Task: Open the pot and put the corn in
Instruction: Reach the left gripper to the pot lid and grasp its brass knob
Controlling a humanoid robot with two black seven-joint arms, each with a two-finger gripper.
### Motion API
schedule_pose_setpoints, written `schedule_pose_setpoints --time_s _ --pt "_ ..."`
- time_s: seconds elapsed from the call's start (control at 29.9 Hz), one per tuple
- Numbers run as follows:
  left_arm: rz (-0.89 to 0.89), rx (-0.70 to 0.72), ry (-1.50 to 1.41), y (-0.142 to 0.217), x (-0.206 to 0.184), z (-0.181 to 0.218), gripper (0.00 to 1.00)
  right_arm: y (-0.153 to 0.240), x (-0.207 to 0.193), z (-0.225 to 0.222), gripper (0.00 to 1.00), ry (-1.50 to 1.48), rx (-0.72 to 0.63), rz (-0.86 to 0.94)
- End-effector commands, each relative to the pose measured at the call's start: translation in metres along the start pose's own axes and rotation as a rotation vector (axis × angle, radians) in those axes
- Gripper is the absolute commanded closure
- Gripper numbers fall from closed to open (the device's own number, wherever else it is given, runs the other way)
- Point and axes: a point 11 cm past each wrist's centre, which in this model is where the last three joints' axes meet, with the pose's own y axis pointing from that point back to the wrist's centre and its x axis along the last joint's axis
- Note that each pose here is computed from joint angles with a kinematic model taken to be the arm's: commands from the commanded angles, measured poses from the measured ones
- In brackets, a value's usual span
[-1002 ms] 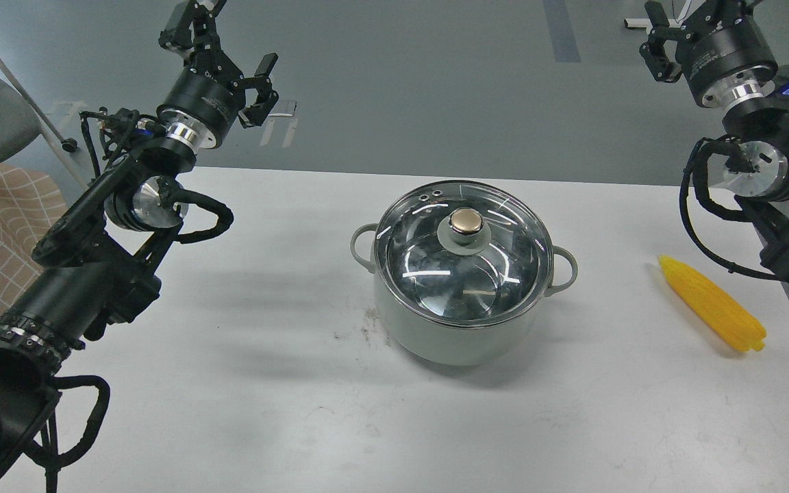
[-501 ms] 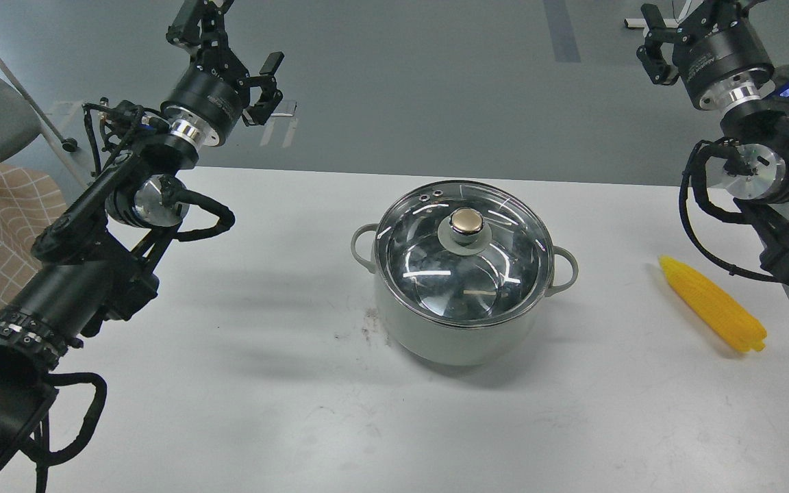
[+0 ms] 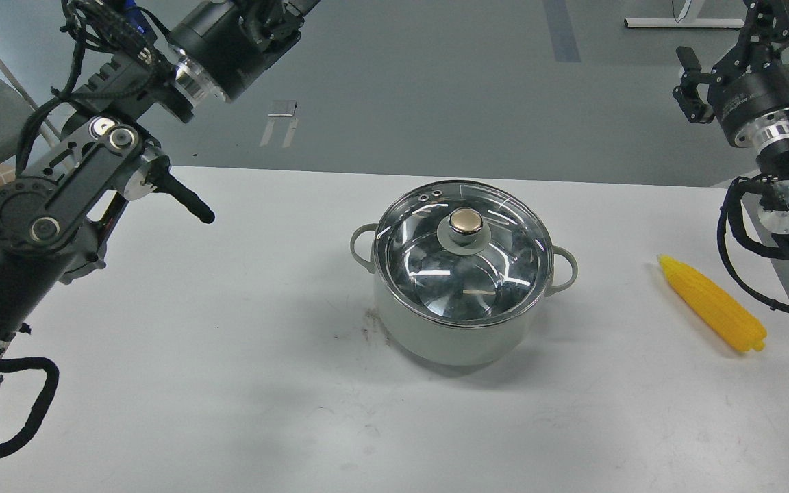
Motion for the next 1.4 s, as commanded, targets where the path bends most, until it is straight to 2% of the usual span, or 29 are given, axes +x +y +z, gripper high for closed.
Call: schedule_pose_setpoints --time_s 0.0,0.13,0.3,0.47,0.74,1.17,1.27,1.34,1.37 --pt "-0.153 -0.048 -0.292 -0.007 -0.032 0.02 0.02 0.007 0.01 0.005 0.0 0.007 -0.014 0.021" --pt "-0.301 -0.072 -0.593 -0.014 -0.065 0.023 0.02 0.011 0.016 0.006 0.0 0.012 -0.018 0.035" --pt "-0.387 -0.076 -0.772 -0.019 -0.091 0.012 0.02 0.015 0.023 0.005 0.0 0.018 -0.02 0.047" --pt "-0.457 -0.084 -0.709 -0.031 -0.131 0.001 0.02 0.015 0.023 0.004 0.0 0.019 -0.018 0.05" --pt "-0.518 -0.068 -0.657 -0.04 -0.165 -0.012 0.02 0.02 0.026 0.011 0.0 0.017 -0.032 0.059" --pt "-0.539 0.01 -0.627 -0.039 -0.178 -0.04 0.05 0.027 0.031 0.016 0.0 0.005 -0.041 0.067" --pt "-0.549 0.014 -0.628 -0.037 -0.18 -0.043 0.08 0.027 0.032 0.015 0.0 0.007 -0.041 0.068" --pt "-0.55 0.017 -0.63 -0.036 -0.179 -0.043 0.14 0.027 0.031 0.016 0.0 0.005 -0.041 0.067" --pt "-0.551 0.018 -0.627 -0.035 -0.181 -0.044 0.21 0.027 0.032 0.015 0.0 0.007 -0.041 0.068"
